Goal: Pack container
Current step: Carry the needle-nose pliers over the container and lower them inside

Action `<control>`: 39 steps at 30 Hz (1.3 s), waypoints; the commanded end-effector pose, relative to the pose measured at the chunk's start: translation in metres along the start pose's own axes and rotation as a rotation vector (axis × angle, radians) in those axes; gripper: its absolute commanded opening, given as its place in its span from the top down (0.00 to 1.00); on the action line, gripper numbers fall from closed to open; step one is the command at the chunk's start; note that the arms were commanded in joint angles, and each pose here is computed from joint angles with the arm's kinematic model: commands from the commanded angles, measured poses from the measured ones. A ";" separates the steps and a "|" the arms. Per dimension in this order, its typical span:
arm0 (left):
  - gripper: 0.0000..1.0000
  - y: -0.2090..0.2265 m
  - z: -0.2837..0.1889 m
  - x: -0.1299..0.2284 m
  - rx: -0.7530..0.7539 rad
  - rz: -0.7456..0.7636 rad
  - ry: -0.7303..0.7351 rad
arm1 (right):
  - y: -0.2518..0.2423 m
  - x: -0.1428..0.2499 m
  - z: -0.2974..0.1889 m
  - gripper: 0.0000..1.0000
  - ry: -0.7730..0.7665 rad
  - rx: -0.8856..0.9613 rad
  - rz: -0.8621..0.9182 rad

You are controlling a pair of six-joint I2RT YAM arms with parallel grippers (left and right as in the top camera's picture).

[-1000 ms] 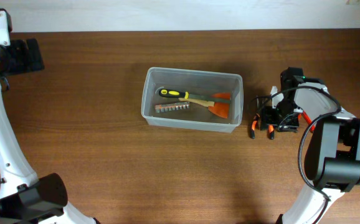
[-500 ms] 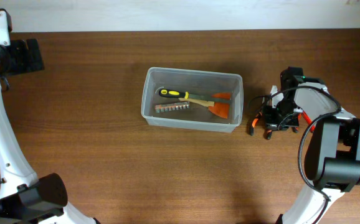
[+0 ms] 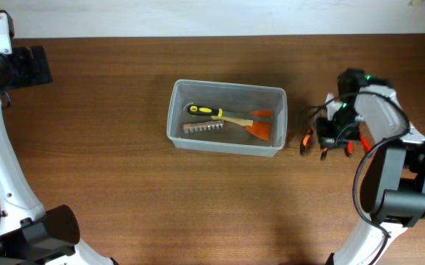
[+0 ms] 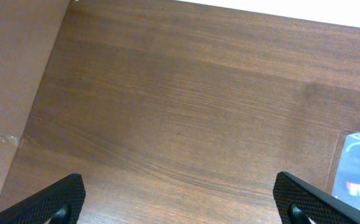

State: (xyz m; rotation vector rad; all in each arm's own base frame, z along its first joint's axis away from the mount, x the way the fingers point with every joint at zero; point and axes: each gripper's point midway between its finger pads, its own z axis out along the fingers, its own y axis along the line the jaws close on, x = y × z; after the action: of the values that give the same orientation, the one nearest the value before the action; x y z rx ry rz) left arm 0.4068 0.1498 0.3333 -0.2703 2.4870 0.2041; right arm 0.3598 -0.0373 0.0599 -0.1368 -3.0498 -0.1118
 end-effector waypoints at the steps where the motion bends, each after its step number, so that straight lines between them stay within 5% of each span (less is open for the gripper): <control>1: 0.01 0.000 -0.002 0.000 0.004 -0.015 -0.006 | 0.011 -0.019 -0.075 0.96 -0.188 -0.006 -0.022; 9: 0.01 0.000 -0.003 0.000 0.004 -0.014 -0.006 | 0.081 -0.017 -0.157 0.96 -0.363 -0.058 -0.257; 25: 0.01 0.000 -0.003 0.000 0.004 -0.015 -0.006 | 0.207 -0.015 -0.155 0.96 -0.513 0.071 -1.434; 31: 0.01 0.000 -0.003 0.000 0.004 -0.015 -0.006 | 0.218 -0.032 -0.148 0.96 -0.560 0.091 -1.535; 39: 0.01 0.000 -0.002 0.000 0.004 -0.014 -0.006 | 0.218 -0.038 -0.090 0.96 -0.403 0.006 -1.537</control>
State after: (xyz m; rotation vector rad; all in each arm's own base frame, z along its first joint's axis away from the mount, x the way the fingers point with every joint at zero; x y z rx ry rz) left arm 0.4068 0.1498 0.3333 -0.2703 2.4870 0.2041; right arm 0.4265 0.1600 0.1764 2.2794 -2.6782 -0.0734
